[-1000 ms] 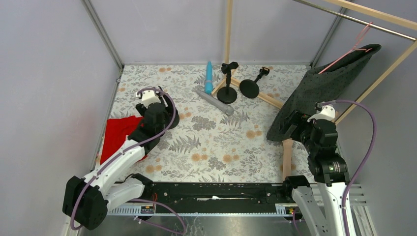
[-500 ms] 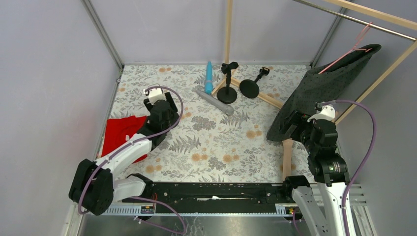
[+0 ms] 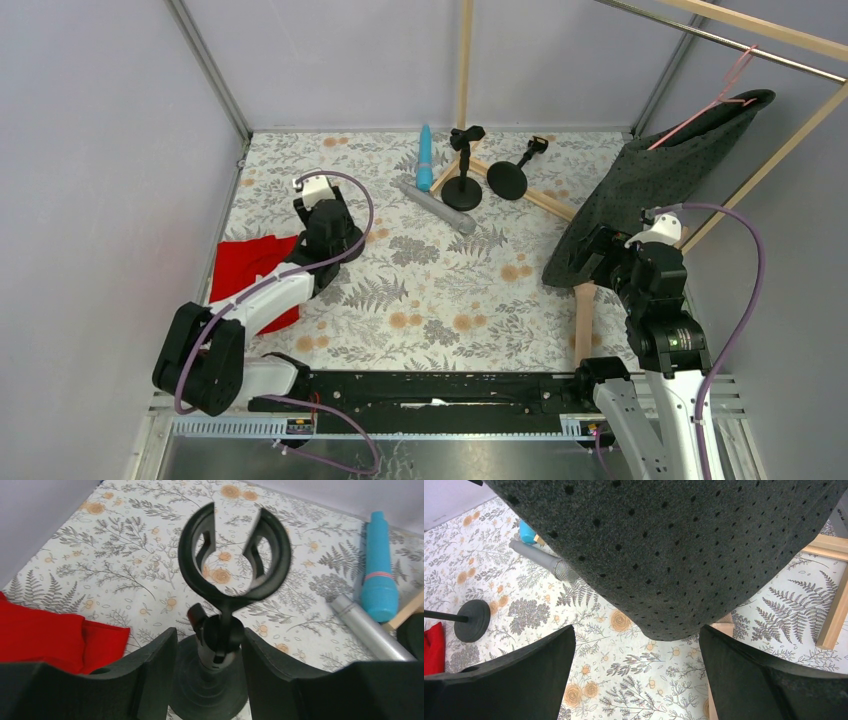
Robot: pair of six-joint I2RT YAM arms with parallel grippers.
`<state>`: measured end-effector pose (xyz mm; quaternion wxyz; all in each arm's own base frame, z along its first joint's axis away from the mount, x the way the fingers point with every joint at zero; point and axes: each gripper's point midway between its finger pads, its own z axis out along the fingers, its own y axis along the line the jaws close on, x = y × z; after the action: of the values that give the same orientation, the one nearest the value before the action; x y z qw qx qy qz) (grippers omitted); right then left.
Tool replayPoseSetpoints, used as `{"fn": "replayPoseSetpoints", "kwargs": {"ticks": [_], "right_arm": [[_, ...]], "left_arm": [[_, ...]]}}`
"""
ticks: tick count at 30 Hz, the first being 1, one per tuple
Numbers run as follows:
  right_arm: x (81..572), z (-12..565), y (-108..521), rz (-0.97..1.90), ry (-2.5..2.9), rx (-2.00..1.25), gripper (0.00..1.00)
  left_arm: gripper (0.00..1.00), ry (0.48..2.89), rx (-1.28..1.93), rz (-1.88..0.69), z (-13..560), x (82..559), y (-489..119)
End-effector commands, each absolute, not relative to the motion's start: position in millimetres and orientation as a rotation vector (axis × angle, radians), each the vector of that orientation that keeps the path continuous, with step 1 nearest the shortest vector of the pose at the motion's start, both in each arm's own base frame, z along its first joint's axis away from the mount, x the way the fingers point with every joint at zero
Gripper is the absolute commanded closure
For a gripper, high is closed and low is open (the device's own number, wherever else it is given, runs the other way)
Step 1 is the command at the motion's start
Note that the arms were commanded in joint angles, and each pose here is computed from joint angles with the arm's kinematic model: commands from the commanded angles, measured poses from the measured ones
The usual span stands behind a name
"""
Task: Attach the microphones to the stand
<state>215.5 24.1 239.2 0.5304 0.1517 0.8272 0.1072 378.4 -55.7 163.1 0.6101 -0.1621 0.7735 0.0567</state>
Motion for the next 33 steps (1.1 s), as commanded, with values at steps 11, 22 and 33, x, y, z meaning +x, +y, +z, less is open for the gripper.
{"fn": "replayPoseSetpoints", "kwargs": {"ticks": [11,22,33], "right_arm": [[220.3,244.6,24.6,0.263,1.954,0.361,0.00],[218.3,247.6,24.0,0.264,1.942,0.366,0.00],[212.1,259.0,26.5,0.294,1.926,0.375,0.00]], "left_arm": [[0.84,1.703,-0.407,0.109,189.9,400.5,-52.7],[1.00,1.749,-0.203,-0.089,195.7,380.9,-86.5],[1.00,1.722,0.080,-0.492,202.8,313.3,-160.7]]}}
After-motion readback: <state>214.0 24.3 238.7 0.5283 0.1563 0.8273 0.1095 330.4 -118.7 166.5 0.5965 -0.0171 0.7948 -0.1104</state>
